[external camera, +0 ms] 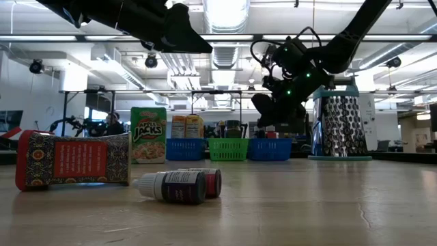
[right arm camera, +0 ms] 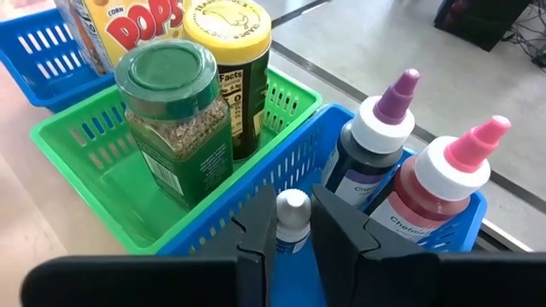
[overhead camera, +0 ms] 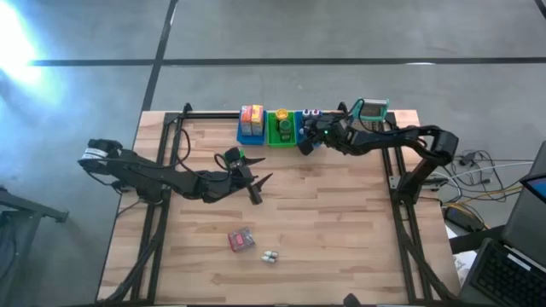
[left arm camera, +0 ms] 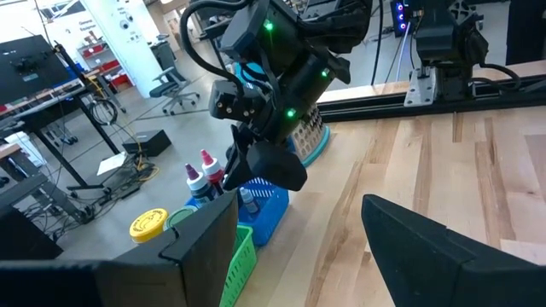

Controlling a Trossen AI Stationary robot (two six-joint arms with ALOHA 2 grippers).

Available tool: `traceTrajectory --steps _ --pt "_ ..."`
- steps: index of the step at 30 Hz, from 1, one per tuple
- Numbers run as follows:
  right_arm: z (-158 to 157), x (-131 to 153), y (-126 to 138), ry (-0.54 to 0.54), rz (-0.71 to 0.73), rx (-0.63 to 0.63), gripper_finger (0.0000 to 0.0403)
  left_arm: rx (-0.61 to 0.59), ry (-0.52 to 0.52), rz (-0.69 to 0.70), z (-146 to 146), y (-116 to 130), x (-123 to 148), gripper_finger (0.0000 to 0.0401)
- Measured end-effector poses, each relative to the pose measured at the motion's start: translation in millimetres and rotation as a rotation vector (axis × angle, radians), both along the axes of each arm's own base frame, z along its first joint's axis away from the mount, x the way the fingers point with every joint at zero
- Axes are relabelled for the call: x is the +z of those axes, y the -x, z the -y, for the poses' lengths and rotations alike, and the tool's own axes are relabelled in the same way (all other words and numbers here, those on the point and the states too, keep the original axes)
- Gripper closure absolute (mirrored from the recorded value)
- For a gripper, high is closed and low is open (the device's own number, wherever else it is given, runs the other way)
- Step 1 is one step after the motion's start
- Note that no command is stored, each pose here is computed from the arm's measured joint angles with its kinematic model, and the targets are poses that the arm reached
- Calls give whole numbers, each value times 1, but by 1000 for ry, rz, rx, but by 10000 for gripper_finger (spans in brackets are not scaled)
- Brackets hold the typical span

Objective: Pick & Place Kitchen Items
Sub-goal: Put the top small purple food bottle coloring into the right blue bin

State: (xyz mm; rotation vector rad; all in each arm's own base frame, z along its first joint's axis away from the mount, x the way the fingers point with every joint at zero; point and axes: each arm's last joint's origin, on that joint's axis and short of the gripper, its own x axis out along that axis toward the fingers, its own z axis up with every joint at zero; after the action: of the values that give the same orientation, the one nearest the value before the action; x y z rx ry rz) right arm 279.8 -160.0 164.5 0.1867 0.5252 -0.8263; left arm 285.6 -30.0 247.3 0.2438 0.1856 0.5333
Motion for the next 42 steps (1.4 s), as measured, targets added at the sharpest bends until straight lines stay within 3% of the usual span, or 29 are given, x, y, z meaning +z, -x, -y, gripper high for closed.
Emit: traceTrajectory --steps 9,42 --pt "-3 10 6 -6 26 -11 351 0 0 0 0 0 0 144" --pt "-3 5 11 -37 50 -34 357 3 24 13 0 0 0 144"
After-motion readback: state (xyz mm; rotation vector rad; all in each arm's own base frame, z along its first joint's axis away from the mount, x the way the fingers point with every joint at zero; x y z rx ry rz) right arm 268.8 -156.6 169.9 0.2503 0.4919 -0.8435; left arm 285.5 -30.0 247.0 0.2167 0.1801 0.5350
